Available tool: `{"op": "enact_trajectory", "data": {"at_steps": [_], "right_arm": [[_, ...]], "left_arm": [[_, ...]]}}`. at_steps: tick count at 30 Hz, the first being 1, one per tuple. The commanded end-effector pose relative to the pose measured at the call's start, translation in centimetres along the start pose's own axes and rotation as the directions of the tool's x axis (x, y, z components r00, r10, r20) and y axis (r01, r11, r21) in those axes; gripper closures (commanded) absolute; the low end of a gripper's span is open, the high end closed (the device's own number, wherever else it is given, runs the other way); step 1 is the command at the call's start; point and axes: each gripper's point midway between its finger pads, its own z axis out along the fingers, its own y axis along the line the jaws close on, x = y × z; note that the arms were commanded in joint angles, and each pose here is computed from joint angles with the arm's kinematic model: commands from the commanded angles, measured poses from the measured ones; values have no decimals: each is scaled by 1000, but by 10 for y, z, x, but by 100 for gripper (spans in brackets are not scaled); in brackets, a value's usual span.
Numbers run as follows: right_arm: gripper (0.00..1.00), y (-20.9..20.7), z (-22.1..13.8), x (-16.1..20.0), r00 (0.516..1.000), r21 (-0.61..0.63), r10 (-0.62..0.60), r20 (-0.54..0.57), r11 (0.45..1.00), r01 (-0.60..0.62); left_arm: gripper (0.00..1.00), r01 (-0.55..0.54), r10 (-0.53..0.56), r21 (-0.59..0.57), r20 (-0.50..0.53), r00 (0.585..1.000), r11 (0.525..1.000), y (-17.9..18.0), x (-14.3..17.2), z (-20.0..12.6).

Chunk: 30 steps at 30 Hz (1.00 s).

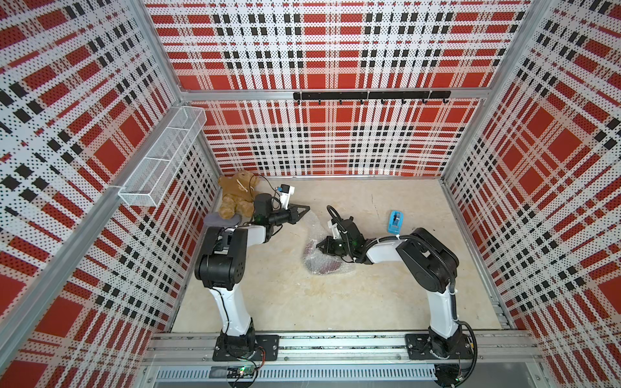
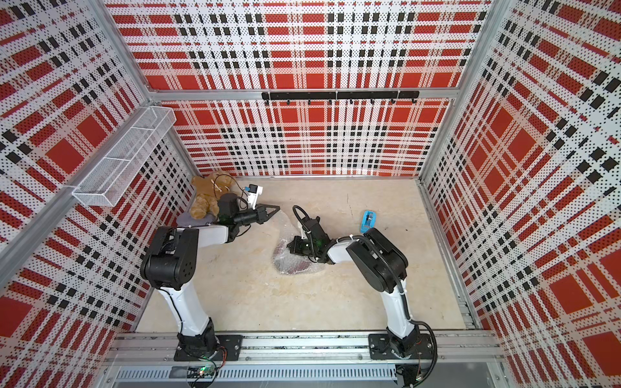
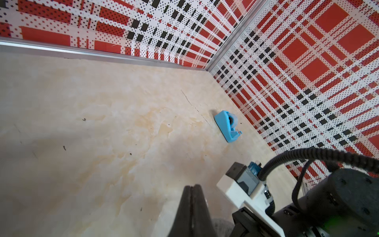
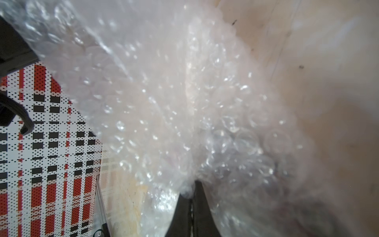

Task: Wrap dinner plates in bubble wrap
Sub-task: Wrap the plate in the bubble wrap.

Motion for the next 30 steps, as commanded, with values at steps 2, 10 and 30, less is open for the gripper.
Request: {"op": "enact_trajectory", "data": {"at_steps": [2,10,30], "right_arm": [[100,-34,-3,33,995,122,54,-82,992,-44],[100,-36,-2,34,994,112,74,-76,992,-66],[100,-39,-6,29,992,84,120,-28,990,-117]], "left_arm": [[100,-35,35,2,-2,999,999,-27,4,-7],[100,-52,53,9,-130,990,999,-99,93,17],[100,100,-100,-5,20,995,995,-143,131,-44]]}}
